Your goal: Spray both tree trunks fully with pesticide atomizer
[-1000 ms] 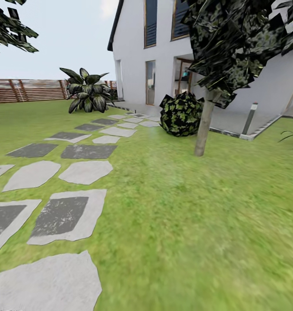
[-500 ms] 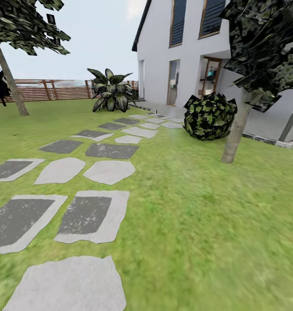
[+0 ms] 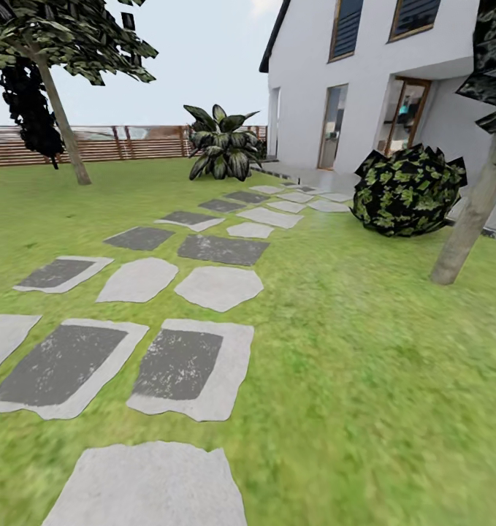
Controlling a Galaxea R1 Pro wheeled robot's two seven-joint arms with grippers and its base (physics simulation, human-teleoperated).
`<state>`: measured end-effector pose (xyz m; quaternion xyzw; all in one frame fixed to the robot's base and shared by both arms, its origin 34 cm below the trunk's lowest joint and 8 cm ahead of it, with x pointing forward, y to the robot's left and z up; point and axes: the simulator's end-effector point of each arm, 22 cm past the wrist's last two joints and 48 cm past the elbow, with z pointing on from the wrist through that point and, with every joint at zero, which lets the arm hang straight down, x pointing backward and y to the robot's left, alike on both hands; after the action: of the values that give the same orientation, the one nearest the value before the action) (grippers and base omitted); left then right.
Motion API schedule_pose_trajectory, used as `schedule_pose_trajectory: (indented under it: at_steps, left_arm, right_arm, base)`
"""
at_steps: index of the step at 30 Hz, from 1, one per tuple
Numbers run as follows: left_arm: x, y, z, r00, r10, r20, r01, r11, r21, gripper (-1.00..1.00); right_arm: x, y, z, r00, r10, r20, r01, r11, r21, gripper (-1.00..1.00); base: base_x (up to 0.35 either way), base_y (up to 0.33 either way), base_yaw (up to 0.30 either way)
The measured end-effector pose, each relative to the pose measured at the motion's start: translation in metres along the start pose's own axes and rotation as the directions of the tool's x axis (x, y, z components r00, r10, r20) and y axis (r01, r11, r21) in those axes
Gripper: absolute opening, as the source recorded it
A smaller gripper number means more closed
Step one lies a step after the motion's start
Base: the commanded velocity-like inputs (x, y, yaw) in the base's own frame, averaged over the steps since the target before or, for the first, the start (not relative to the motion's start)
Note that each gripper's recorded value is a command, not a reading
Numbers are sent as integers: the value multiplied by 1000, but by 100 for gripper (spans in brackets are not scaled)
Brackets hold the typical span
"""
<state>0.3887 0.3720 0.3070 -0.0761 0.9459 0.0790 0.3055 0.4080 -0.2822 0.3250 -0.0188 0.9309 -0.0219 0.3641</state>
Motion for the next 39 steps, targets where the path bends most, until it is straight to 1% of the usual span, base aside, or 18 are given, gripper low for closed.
schedule_pose_trajectory:
  at_steps: [15,28,32,39]
  left_arm:
    - [7,2,1,1000,5,-17,-5,1000,-2,100]
    - [14,2,1,999,9,-33,-9,1000,-4,100]
    - [16,2,1,999,10,-38,-10,1000,-4,100]
    - [17,2,1,999,10,-39,-10,1000,-4,100]
  right_arm:
    - [7,1,0,1000,0,-17,0,1000,-2,100]
    - [14,1,0,999,-1,-34,1,1000,-2,100]
    - [16,1,0,999,-1,-39,1,1000,-2,100]
    - [17,-2,0,999,-3,-39,3,1000,1,100]
  base:
    - [308,159,207]
    - [322,131,162]
    - [331,109,108]
    - [337,31,15]
